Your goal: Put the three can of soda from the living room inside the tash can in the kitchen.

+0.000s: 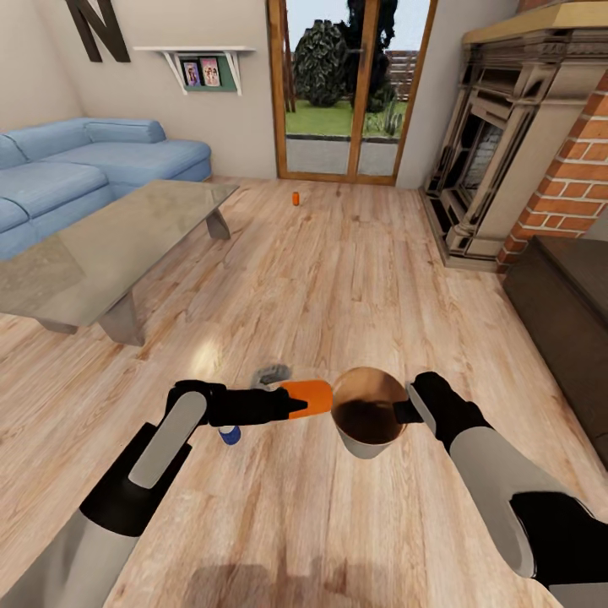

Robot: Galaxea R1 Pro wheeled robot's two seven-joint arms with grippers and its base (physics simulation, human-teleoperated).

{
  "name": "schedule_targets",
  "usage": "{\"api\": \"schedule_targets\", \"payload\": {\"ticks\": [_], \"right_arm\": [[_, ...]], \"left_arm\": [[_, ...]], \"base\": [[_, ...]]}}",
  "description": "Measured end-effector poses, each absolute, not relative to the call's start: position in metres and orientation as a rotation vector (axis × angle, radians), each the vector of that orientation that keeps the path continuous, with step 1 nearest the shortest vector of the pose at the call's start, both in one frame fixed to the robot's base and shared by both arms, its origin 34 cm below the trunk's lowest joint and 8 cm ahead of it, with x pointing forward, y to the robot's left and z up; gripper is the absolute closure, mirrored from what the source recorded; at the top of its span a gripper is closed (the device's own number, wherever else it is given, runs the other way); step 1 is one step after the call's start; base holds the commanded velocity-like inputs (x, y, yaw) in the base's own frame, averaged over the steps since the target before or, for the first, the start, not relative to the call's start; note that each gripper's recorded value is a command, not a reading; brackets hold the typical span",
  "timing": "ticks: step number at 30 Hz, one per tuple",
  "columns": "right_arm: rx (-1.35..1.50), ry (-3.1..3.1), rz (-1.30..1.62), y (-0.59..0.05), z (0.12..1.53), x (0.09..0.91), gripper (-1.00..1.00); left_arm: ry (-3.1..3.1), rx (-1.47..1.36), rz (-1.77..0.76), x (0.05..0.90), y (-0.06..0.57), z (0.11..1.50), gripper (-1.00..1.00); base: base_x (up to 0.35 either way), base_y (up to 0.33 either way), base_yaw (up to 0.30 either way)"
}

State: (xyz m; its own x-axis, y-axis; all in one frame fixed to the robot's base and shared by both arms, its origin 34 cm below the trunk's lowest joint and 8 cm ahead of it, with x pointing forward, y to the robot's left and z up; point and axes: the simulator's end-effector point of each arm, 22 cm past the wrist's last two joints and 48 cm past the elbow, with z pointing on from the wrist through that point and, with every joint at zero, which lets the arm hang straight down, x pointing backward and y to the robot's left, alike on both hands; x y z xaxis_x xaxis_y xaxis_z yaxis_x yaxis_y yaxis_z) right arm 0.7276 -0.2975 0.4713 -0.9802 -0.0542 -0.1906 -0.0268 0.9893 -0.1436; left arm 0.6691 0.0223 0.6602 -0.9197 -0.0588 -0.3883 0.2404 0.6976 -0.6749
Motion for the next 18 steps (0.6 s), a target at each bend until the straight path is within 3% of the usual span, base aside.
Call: {"api": "schedule_targets", "payload": {"ticks": [18], "right_arm": [[-0.074, 2.952, -0.190, -0.286, 0.467, 0.723, 1.00]], "left_arm": [[2.483, 0.178, -1.163, 0.661, 0.007, 0.681, 1.00]], "base": [[0.000, 0.000, 0.000]]}}
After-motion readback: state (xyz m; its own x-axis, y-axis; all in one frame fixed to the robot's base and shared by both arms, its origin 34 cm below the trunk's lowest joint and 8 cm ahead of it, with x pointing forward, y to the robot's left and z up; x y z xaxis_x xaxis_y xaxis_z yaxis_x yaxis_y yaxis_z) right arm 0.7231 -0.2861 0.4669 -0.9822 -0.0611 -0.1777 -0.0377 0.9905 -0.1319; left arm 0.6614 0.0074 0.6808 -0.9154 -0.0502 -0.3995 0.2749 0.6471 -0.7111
